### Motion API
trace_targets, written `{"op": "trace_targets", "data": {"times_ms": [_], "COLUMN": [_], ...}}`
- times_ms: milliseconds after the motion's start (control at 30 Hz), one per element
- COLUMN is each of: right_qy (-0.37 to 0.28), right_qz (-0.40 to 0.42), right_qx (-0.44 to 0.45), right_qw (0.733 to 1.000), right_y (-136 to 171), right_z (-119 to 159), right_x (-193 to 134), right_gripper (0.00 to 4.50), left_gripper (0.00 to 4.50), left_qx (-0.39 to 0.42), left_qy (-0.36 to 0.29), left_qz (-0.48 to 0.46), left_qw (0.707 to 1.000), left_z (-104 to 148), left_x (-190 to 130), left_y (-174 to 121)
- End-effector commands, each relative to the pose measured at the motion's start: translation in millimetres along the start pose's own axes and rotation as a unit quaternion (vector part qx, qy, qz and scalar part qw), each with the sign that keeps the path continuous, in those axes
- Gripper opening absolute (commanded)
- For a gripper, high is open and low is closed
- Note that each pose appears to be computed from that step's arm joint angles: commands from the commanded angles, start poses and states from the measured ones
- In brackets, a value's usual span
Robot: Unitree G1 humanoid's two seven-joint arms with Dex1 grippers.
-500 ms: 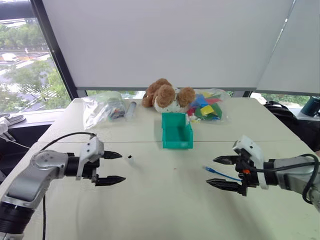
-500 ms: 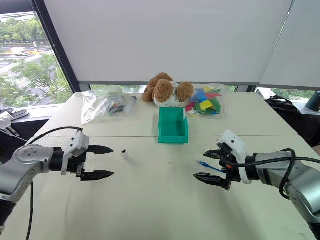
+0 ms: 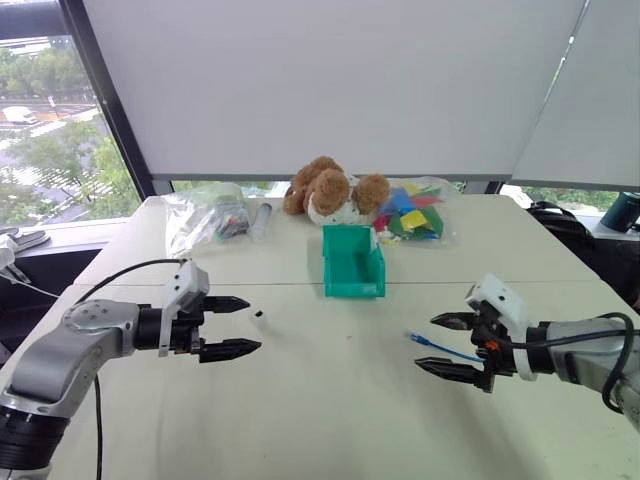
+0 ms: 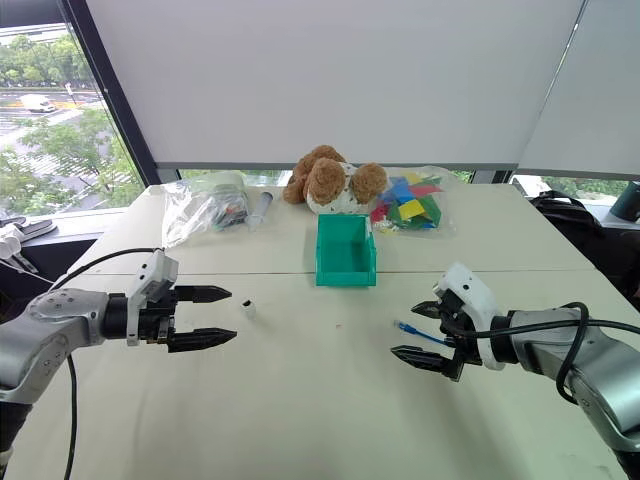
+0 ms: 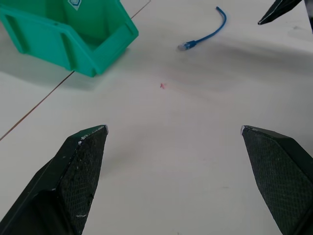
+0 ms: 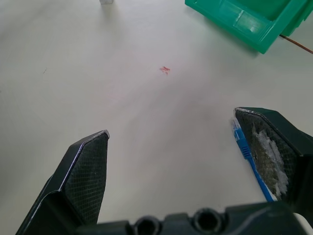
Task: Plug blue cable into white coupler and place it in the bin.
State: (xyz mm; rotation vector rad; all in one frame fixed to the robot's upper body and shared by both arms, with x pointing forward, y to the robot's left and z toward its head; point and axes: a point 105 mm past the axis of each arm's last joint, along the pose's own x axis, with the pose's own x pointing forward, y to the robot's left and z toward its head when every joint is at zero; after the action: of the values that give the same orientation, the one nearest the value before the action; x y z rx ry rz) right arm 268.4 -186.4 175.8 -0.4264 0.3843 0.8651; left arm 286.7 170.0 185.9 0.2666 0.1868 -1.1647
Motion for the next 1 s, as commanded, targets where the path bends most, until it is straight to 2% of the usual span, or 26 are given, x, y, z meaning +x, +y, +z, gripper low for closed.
{"op": "trace_targets", "data": {"times_ms": [33,333,567,967,1000], "right_qy": [-0.014,-0.011,0.023,0.048,0.050], "right_qz": [-0.013,-0.019,0.007,0.022,0.023], "right_qx": [-0.008,0.012,0.011,0.014,0.012], "right_qw": [1.000,1.000,1.000,0.999,0.998], "right_y": [-6.3,-34.7,-55.3,-67.9,-67.7], "right_z": [3.7,-18.9,-51.5,-80.7,-82.0], "right_x": [-0.9,13.8,37.7,60.8,61.8], "right_gripper": [4.47,4.47,4.47,4.47,4.24], "left_gripper": [4.50,4.50,4.50,4.50,4.50], "left_qx": [0.012,0.000,0.005,0.008,0.008], "left_qy": [-0.015,-0.029,-0.034,-0.032,-0.031], "left_qz": [0.000,-0.004,-0.002,0.009,0.009], "left_qw": [1.000,1.000,0.999,0.999,0.999], "left_z": [9.5,12.4,14.2,15.7,15.3], "left_x": [-0.7,4.8,9.1,7.7,7.4], "left_y": [-2.9,-4.7,-2.1,-3.2,-3.1]}}
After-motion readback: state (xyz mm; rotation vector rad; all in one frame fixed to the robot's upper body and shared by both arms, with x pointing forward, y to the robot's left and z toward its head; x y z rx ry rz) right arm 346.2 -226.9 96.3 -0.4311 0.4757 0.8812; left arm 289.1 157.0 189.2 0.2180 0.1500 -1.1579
